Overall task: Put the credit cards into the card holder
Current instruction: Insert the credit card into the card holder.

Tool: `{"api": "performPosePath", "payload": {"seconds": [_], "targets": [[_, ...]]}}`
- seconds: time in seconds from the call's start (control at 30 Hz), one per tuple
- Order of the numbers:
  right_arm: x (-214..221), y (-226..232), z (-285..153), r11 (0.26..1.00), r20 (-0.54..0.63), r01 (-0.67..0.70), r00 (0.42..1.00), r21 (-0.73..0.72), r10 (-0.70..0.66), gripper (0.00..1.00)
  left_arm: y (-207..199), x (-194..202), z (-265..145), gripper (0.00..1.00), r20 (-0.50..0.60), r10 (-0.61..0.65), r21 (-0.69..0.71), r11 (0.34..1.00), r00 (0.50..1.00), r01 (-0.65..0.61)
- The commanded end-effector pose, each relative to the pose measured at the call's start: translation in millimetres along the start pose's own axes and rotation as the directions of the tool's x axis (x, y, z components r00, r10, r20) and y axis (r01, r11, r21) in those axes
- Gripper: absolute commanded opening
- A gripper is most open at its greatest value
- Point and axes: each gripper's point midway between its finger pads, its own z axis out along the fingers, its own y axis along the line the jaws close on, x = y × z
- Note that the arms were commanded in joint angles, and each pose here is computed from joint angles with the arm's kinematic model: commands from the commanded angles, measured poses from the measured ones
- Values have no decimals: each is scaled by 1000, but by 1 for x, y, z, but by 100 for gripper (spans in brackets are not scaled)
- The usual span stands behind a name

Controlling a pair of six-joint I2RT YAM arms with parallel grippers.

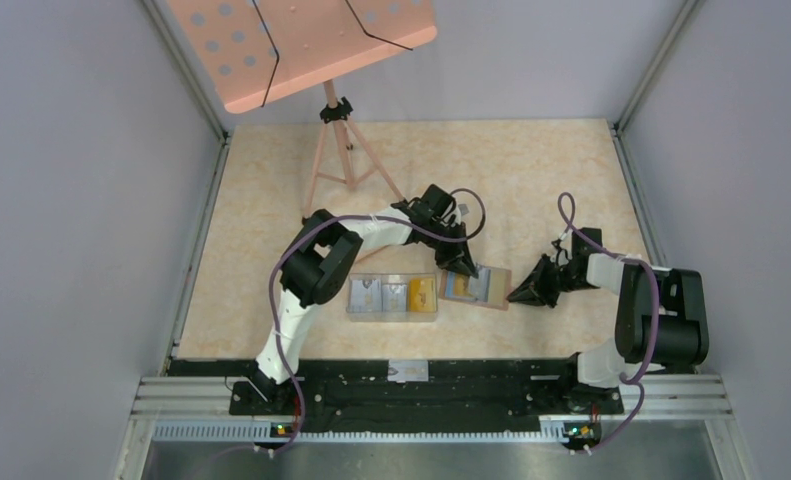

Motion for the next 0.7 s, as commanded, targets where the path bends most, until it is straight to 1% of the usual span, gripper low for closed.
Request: {"api": "performPosePath", "payload": {"seconds": [0.0, 0.07, 0.23, 0.37, 0.47, 0.6, 0.67], "targets": [[-1, -4, 3, 1000, -2, 13, 1000, 3, -13, 0, -10, -19, 1, 0, 83, 16, 30, 999, 996, -18], [-1, -4, 3, 1000, -3, 13, 1000, 1, -13, 0, -12, -19, 2, 0, 92, 12, 37, 999, 996, -16], [1, -4, 5, 1000, -13, 8, 1000, -6, -8, 0, -13, -11, 14, 0, 57, 5, 55, 998, 998, -8], [0, -4, 5, 1000, -12, 10, 1000, -6, -10, 0, -4, -6, 16, 0, 44, 24, 11, 1000, 999, -25], [0, -4, 5, 1000, -13, 8, 1000, -6, -8, 0, 6, -5, 10, 18, 43, 63, -70, 996, 997, -59], [1, -5, 5, 1000, -14, 8, 1000, -6, -8, 0, 10, -5, 3, 27, 45, 111, -155, 983, 993, -103], [0, -4, 5, 1000, -13, 8, 1000, -7, -9, 0, 10, -3, 0, 35, 39, 143, -187, 973, 989, -133]]}}
